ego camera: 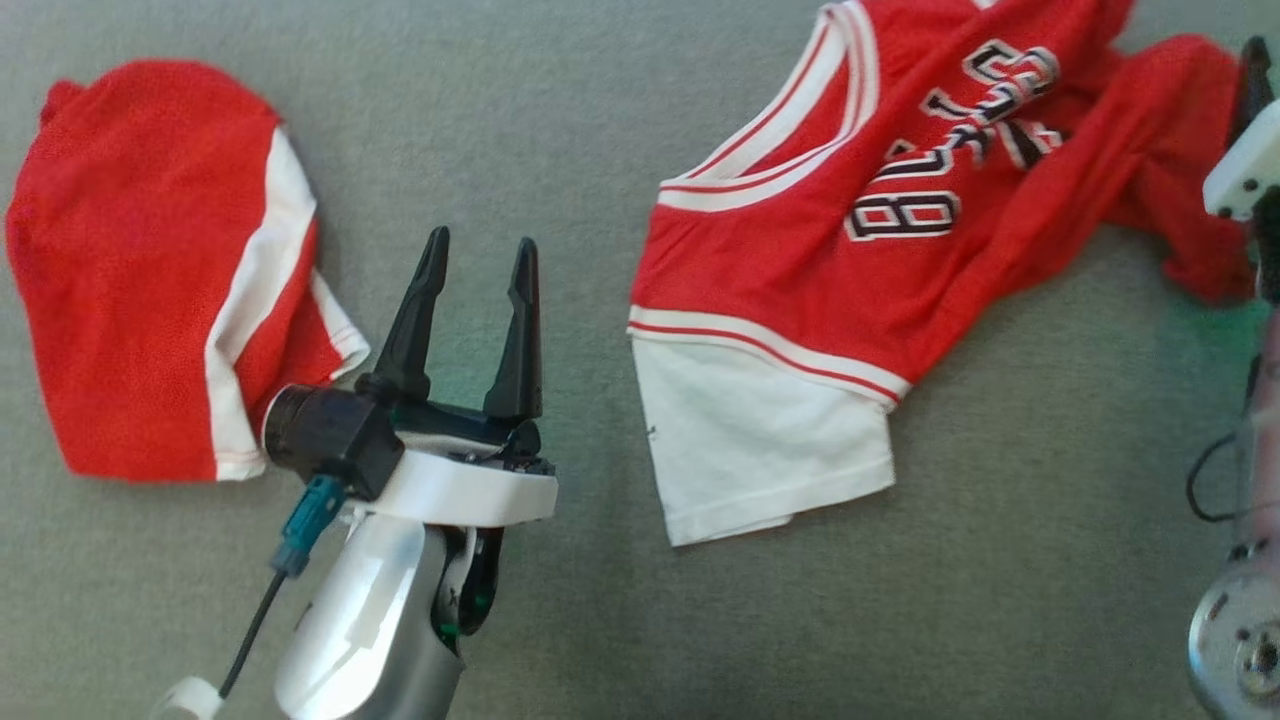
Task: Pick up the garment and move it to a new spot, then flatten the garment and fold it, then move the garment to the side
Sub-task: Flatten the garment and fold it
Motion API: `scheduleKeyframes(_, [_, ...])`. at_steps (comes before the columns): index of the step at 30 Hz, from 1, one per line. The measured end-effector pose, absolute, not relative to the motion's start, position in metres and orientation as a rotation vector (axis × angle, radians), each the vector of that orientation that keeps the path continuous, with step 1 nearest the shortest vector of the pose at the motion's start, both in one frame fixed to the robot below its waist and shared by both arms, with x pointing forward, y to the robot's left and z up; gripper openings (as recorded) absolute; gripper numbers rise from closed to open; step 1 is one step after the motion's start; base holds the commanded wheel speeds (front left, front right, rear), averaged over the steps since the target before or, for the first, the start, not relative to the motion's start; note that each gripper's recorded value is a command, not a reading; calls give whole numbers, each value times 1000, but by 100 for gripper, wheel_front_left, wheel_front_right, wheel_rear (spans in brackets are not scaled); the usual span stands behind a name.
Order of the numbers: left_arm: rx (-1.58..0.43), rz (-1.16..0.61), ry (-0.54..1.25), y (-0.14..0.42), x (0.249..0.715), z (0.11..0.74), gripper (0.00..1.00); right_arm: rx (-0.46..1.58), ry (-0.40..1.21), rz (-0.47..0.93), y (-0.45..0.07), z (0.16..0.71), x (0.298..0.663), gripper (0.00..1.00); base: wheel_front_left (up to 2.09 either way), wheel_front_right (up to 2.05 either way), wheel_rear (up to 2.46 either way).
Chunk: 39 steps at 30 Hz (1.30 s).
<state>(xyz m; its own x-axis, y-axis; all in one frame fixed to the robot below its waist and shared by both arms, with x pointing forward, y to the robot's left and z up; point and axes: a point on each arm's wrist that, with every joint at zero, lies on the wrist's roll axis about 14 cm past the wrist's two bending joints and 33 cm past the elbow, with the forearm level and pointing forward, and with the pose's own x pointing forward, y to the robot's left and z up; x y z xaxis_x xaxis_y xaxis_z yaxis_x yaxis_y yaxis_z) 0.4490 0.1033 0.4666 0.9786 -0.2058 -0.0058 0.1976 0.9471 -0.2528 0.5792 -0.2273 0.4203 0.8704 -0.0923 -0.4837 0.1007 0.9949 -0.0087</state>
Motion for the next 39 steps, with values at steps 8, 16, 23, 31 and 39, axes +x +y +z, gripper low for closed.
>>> scheduleKeyframes(8, [-240, -170, 81, 116, 450, 447, 100, 61, 654, -62, -201, 374, 593, 100, 0, 0, 0])
scheduleKeyframes(16, [-243, -185, 80, 109, 450, 449, 100, 22, 618, -17, -190, 381, 597, 0, 0, 0, 0])
scheduleKeyframes(23, [-253, -204, 50, 102, 450, 462, 100, -16, 521, 0, -193, 408, 593, 0, 0, 0, 0])
scheduleKeyframes(31, [-268, -201, 9, 101, 439, 481, 100, 12, 333, 47, -178, 464, 579, 0, 0, 0, 0])
scheduleKeyframes(39, [-286, -209, -5, 93, 417, 491, 100, 118, 259, 28, -190, 481, 515, 0, 0, 0, 0])
